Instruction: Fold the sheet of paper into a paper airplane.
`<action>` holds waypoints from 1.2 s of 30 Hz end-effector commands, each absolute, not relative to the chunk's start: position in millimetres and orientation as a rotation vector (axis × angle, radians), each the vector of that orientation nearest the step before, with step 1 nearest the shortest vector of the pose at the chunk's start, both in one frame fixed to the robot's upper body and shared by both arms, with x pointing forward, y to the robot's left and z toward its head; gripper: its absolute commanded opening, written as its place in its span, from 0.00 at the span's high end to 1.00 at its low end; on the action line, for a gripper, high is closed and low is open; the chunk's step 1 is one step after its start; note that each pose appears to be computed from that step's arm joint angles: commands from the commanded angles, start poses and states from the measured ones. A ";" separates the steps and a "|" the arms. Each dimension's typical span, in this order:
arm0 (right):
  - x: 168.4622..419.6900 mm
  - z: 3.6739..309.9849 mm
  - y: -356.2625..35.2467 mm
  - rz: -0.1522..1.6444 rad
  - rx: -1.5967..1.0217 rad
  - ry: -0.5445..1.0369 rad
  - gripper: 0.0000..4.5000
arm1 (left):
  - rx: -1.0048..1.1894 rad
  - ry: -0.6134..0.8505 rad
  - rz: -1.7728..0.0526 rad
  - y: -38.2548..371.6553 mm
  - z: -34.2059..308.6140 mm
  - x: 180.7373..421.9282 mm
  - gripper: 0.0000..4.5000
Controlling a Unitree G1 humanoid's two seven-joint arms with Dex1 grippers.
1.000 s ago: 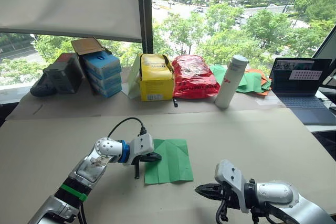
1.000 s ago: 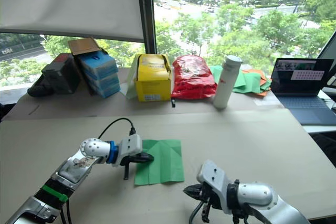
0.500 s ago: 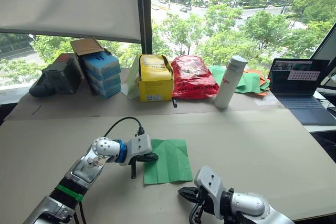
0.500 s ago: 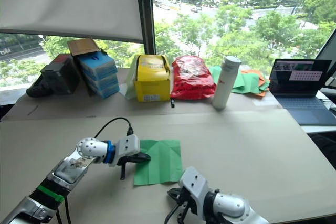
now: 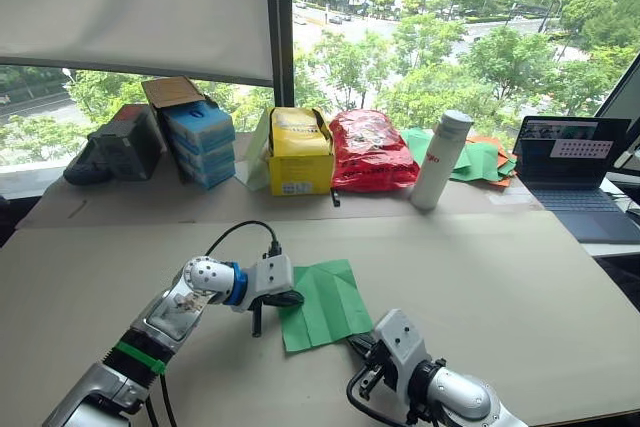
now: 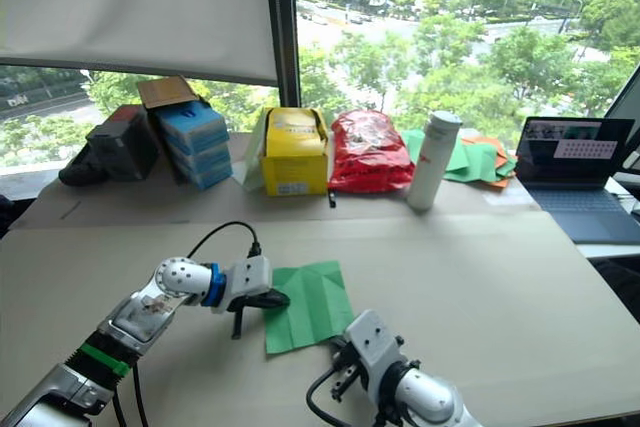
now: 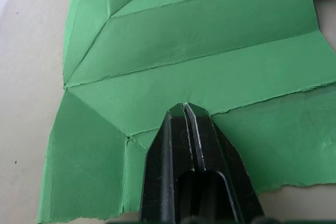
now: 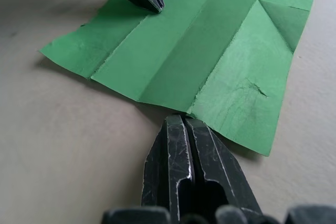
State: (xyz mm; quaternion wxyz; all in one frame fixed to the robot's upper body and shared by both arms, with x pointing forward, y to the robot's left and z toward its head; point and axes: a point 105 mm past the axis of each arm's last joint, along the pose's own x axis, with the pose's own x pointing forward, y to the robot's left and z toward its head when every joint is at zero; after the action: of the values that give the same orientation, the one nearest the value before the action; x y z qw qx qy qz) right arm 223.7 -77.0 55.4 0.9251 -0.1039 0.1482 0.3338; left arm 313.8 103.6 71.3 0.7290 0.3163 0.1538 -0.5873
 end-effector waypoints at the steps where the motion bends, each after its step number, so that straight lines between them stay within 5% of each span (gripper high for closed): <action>1: 234.2 59.2 -87.5 0.593 -0.227 0.267 1.00 | 0.748 0.552 -1.248 125.8 30.0 312.4 1.00; 10: 244.3 88.8 -79.0 0.583 -0.043 0.126 1.00 | 0.750 0.547 -1.271 122.5 28.9 313.8 1.00; 16: 238.2 98.4 -41.1 0.833 0.031 0.100 1.00 | 0.748 0.544 -1.269 123.3 29.6 314.1 1.00; 23: 252.0 73.8 -32.7 0.968 -0.092 0.203 1.00 | 0.702 0.518 -1.198 133.1 43.1 318.8 1.00; 36: 257.5 44.0 -39.5 1.019 -0.204 0.343 1.00 | 0.390 0.354 -1.051 147.7 120.6 304.6 1.00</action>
State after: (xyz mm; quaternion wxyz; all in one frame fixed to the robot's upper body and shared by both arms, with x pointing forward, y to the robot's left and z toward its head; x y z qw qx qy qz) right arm 261.1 -37.3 58.9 0.8613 -0.0893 0.1324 0.4823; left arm 305.3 154.3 102.1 0.8284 0.1890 0.1988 -0.4884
